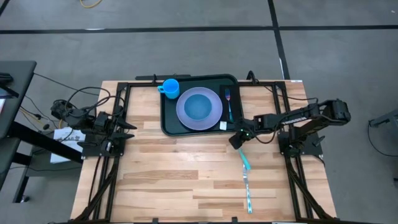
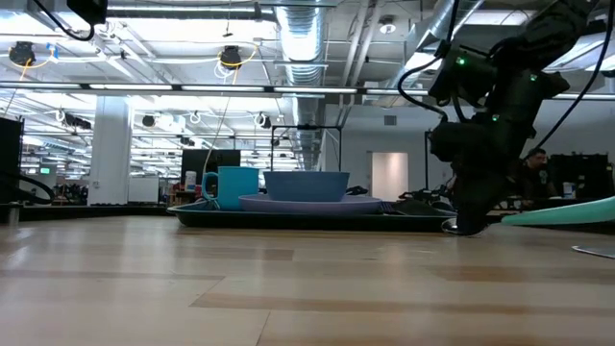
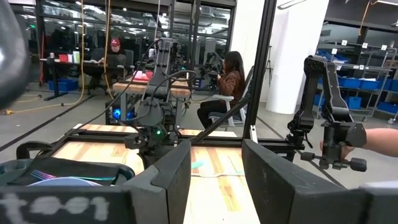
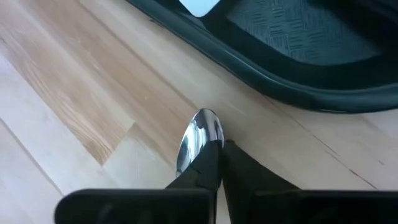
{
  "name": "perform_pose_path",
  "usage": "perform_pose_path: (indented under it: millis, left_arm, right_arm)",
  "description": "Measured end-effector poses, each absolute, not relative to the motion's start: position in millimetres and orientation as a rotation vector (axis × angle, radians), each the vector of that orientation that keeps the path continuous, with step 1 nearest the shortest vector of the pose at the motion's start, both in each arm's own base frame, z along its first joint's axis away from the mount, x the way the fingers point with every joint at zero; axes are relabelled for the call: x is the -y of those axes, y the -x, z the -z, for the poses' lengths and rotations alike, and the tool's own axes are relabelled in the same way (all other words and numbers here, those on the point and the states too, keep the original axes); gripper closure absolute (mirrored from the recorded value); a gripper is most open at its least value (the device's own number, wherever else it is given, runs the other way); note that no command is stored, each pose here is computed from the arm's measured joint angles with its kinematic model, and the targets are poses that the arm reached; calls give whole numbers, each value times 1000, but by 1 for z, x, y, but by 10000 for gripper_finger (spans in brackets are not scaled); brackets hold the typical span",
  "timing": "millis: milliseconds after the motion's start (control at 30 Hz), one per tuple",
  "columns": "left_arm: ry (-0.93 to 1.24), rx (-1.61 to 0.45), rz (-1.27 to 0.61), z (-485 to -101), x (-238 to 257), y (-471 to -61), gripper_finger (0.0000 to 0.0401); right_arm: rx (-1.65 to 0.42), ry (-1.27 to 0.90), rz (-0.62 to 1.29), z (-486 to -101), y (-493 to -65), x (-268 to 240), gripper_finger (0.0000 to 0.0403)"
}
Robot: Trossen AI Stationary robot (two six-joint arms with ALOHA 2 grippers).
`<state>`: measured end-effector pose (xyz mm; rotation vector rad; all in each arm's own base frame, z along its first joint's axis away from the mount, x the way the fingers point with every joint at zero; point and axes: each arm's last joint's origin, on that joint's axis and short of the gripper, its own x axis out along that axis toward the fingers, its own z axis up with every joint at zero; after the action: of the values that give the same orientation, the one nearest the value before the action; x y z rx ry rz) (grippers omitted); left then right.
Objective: Set up tray
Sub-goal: Put the blue spoon on the black napkin to the left of the blue fork
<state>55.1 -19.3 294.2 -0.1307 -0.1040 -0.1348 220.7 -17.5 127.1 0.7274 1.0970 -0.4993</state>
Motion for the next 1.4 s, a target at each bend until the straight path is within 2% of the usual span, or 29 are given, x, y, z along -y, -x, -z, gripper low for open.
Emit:
perform_pose_path:
  millis: [367,667,1100,1400]
  left_arm:
    - [147,103,139,-294,19,-55,269]
    - [145,101,197,-294,21,-55,269]
    - [163,101,200,-294,21,-55,269]
    - [163,101,198,-294,21,-55,269]
  right_arm:
    - [-1052,-739,497,-150,-239,23,403]
    - [-1019,-798,588,-170,-246,43,403]
    - [-836,-769,746,-217,-248,123,403]
    - [-758,-711,797,-208,-246,168,403]
